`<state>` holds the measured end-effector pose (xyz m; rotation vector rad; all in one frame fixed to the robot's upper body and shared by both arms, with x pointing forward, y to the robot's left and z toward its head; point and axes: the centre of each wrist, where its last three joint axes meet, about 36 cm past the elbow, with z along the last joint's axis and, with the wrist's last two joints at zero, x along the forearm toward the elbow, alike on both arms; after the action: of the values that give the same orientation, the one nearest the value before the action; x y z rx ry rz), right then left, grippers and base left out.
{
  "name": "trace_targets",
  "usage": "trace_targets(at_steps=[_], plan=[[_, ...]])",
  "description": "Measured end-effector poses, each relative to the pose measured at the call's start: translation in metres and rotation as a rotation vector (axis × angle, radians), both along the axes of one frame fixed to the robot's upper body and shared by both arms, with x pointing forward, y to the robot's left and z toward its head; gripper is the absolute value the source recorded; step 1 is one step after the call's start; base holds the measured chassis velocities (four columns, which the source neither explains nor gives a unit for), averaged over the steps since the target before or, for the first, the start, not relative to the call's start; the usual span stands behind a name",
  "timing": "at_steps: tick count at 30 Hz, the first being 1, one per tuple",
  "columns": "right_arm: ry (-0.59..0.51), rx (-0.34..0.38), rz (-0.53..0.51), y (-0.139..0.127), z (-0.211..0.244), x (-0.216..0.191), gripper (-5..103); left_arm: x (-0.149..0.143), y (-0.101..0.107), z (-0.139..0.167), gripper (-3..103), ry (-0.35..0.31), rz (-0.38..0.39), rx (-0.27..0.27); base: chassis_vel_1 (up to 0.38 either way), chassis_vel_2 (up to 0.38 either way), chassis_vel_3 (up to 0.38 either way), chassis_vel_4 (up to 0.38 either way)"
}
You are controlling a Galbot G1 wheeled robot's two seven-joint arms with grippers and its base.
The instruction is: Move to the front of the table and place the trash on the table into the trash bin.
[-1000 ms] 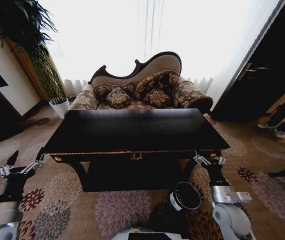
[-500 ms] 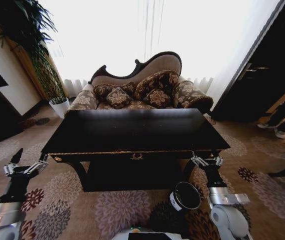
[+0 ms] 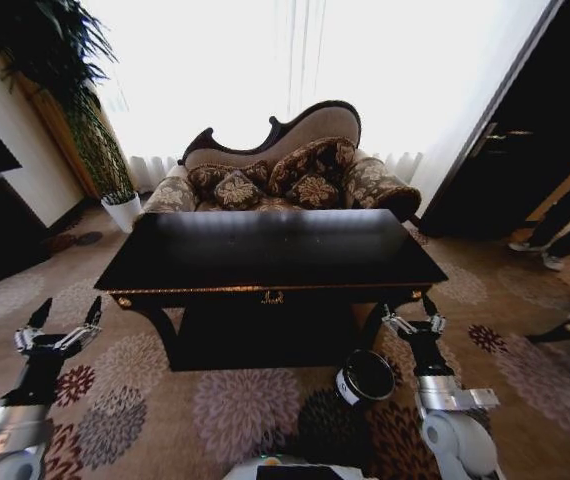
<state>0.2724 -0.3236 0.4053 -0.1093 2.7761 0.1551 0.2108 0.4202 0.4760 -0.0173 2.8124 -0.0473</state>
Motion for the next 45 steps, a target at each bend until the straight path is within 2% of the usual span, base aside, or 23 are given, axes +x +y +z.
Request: trace_targets(at_steps=[11, 45], plan=[[0.020, 0.021, 0.029, 0.012, -0.011, -0.001, 100, 0.002, -0.004, -0.009, 100, 0.003, -0.016, -0.015, 0.258, -0.269, -0.261, 0.270], [-0.007, 0.011, 0.037, 0.003, -0.028, 0.006, 100, -0.006, -0.015, 0.000, 100, 0.005, -0.038, 0.012, 0.210, -0.208, -0.211, 0.207]])
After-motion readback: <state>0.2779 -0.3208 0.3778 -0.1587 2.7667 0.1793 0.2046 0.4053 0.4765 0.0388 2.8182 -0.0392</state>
